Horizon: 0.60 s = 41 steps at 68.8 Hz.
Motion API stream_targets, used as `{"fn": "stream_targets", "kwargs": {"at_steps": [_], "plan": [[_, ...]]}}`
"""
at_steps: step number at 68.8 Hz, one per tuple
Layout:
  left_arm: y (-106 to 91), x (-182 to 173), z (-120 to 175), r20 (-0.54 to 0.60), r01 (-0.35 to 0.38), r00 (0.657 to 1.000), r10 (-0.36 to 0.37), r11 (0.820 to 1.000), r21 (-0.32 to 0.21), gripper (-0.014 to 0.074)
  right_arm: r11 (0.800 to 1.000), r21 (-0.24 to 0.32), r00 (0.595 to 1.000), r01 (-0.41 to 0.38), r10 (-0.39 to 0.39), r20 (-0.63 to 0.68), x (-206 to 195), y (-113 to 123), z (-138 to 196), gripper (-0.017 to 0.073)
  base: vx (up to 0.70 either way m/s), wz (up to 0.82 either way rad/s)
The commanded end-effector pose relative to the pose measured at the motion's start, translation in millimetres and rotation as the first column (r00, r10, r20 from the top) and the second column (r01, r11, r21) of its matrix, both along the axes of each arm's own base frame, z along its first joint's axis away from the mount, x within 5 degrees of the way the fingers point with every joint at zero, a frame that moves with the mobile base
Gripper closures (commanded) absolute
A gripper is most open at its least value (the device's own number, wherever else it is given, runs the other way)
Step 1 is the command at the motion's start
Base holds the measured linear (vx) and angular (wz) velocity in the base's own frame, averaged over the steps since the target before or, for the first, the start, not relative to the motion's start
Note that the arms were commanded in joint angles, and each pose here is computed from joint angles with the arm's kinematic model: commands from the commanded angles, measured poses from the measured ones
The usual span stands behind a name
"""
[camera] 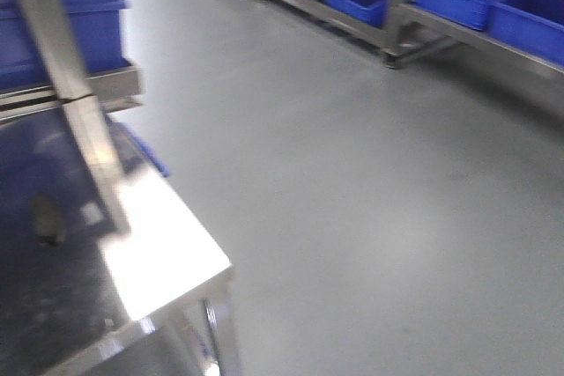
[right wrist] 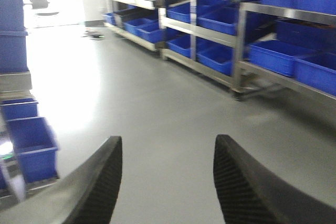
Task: Move and align brake pads A on conveyor
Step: 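Stop at the steel table facing the two brake pads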
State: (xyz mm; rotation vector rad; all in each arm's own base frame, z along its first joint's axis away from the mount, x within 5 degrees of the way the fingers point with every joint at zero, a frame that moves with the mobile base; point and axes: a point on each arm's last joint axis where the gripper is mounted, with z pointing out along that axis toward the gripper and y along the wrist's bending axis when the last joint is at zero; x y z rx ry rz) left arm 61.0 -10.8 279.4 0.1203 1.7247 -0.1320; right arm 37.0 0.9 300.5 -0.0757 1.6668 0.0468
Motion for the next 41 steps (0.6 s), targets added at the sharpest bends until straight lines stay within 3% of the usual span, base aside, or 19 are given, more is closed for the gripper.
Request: {"fn": "stream_targets", "kwargs": {"at_steps": [1, 41], "plan": [[0.0, 1.0, 15.6, 0.09, 0.0, 0.996, 0.002, 1.0, -0.024, 0.0111, 1.0, -0.004, 0.996, 0.0, 0.001, 0.087, 0.2, 0.1, 14.2, 0.018, 0.19, 0.85], [0.0, 1.0, 15.6, 0.09, 0.0, 0.996, 0.002, 1.0, -0.024, 0.0111, 1.0, -0.004, 0.996, 0.0, 0.001, 0.088, 0.2, 0.1, 14.3, 0.018, 0.14, 0.81]]}}
